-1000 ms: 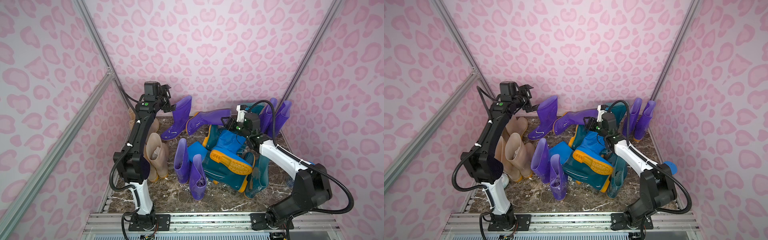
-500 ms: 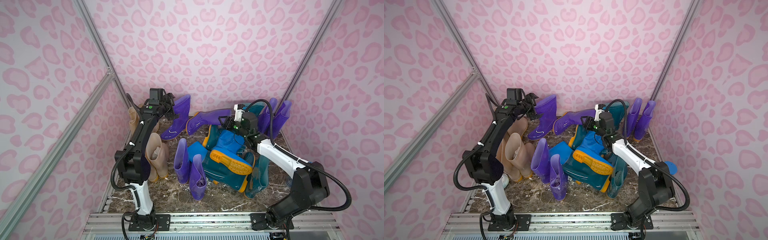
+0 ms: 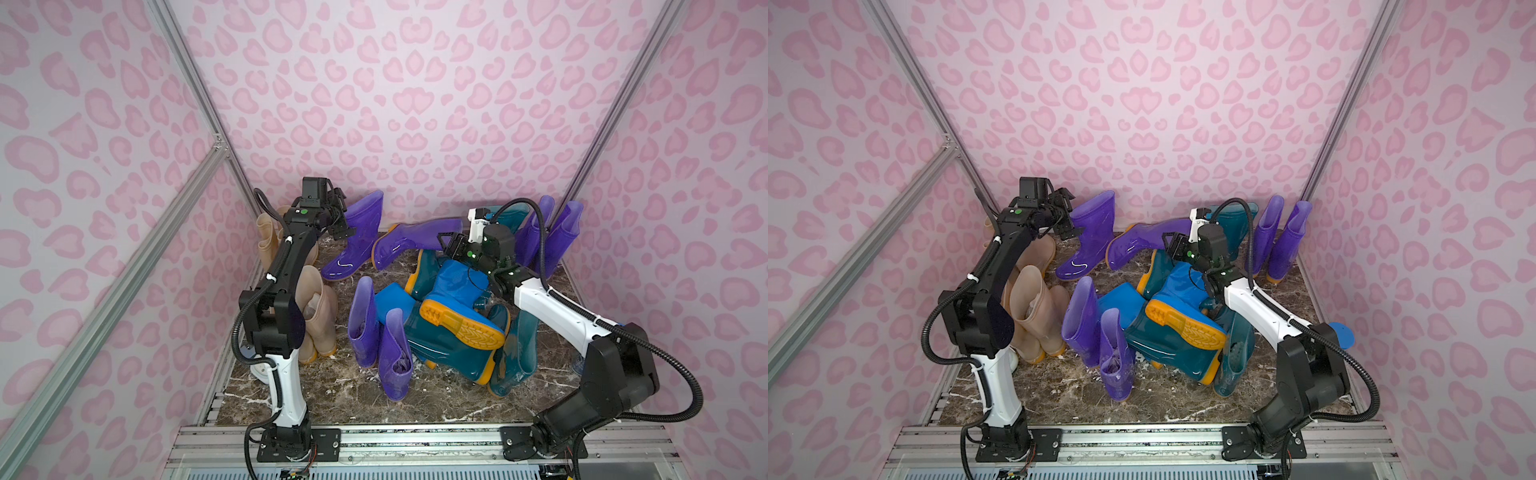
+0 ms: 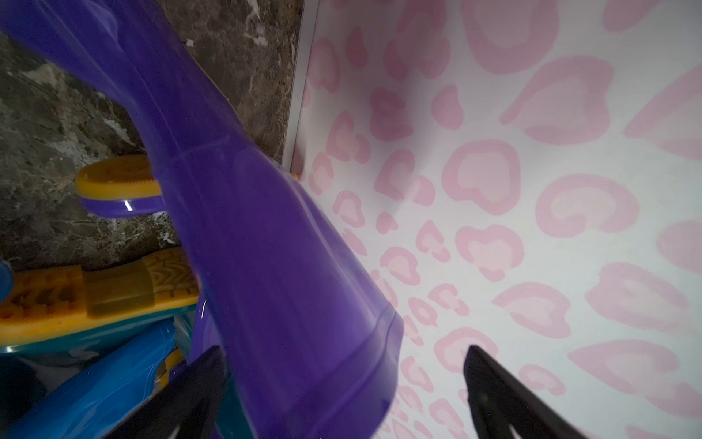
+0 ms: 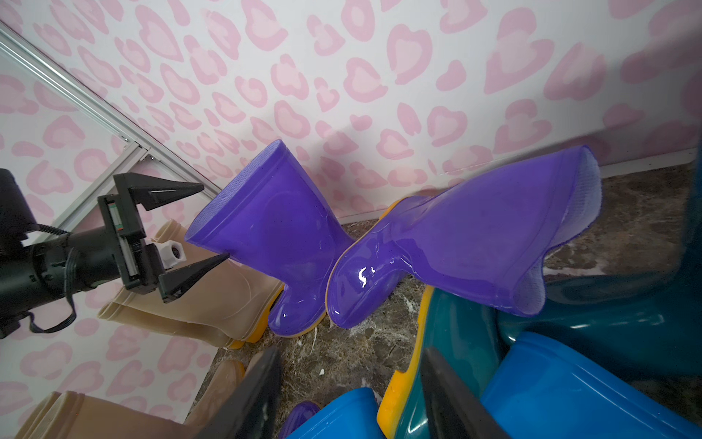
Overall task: Match and arrange rain boots in pairs
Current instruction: Pick up the rain boot at the center of the board.
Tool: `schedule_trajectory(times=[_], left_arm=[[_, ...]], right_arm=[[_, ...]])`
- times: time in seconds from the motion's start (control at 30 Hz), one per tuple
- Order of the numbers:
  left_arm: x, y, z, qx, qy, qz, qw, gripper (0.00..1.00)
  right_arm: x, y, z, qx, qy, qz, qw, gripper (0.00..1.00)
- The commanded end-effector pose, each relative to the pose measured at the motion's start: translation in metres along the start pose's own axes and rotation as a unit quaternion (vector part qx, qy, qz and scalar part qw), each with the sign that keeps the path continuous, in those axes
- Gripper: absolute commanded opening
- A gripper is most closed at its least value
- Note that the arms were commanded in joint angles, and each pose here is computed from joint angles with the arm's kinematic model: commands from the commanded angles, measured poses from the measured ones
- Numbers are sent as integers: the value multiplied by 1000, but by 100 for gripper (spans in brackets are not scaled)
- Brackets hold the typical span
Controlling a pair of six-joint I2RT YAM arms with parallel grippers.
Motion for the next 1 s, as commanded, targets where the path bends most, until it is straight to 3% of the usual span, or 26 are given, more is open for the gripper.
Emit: schedule_trajectory(times=[0.0,0.07,0.2,0.33,0.4,0.43,0.67,0.97], left_arm=[[-12,-3,-4,-7,7,6,1000,99],[-22,-4,-5,-22,21,8,999,100],[-40,-10,-6,-50,57,16,997,81],[-48,-20,-6,-80,94,39,992,40],[-47,-26,-7,-103,113,43,987,9],[-47,-30,-8,-114,123,50,985,3],[-43,-61,-10,-192,224,119,948,3],[-20,-73,20,-239,310,158,906,3]], right_arm=[[-4,-5,-2,14,-4,14,1000,61],[-7,-10,-6,16,-5,26,1000,61],[-16,-24,-19,43,11,63,997,61],[-23,-26,-31,77,20,87,993,61],[-25,-25,-31,83,25,79,993,61],[-25,-24,-31,84,27,75,993,61],[-30,-11,-32,105,45,35,993,60],[-47,24,-22,190,71,-10,979,63]])
Point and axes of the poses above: each gripper's point midway between its finger pads, its own x axis back along the fingers, its own y axis along the line the jaws close on, z = x × y, the point moved 10 cm from there along x, back along the fingers, and after that the axes turned 8 degrees about -x, right-handed, at the moved point
